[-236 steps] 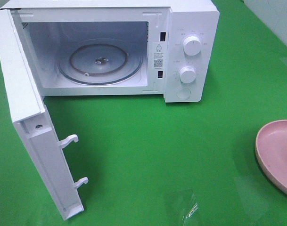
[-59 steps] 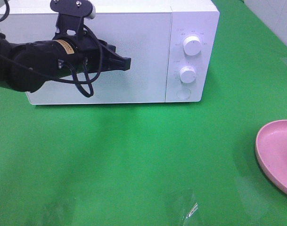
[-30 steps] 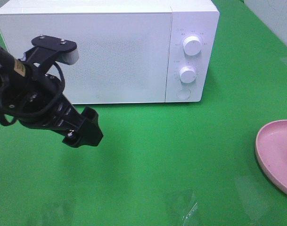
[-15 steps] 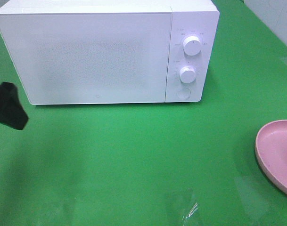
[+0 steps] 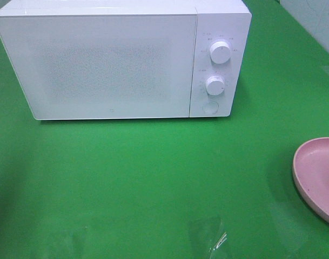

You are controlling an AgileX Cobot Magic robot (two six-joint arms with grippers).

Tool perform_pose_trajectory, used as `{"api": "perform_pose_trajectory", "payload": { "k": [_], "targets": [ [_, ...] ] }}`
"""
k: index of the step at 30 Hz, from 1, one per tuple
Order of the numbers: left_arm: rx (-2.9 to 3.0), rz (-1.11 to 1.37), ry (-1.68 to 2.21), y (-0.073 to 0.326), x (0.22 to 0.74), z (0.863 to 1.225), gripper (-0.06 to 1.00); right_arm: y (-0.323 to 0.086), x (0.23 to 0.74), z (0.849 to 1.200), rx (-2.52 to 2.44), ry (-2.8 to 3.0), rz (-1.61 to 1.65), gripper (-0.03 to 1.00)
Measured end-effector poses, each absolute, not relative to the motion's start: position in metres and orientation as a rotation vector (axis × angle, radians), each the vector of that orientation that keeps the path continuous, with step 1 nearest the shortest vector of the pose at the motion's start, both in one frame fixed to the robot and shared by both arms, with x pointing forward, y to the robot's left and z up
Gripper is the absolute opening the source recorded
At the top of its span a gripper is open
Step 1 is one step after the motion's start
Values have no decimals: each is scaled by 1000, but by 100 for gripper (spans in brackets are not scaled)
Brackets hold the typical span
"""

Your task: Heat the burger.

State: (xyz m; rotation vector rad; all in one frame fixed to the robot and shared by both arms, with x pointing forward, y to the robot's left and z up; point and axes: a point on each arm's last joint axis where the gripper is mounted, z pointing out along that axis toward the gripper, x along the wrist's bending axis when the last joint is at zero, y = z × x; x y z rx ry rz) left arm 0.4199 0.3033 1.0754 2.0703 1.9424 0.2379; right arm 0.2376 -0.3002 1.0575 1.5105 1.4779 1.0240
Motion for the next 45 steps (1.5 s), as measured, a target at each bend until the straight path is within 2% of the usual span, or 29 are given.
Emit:
{"api": "perform_pose_trajectory", "payload": {
  "k": [9,22,33,45],
  "targets": [
    [2052,359,1887,302,375,1088,98,-300,238,1058,1511,1478,1024,73],
    [1935,573,1776,298,304,1046,98,-300,238,1058,1511,1478,1024,73],
    [1745,839,1578,294,257,1056,98,-300,238,1058,1511,1478,1024,73],
    [1622,937,1447,289,230,1057,98,-300,238,1058,1511,1478,1024,73]
  ]
}}
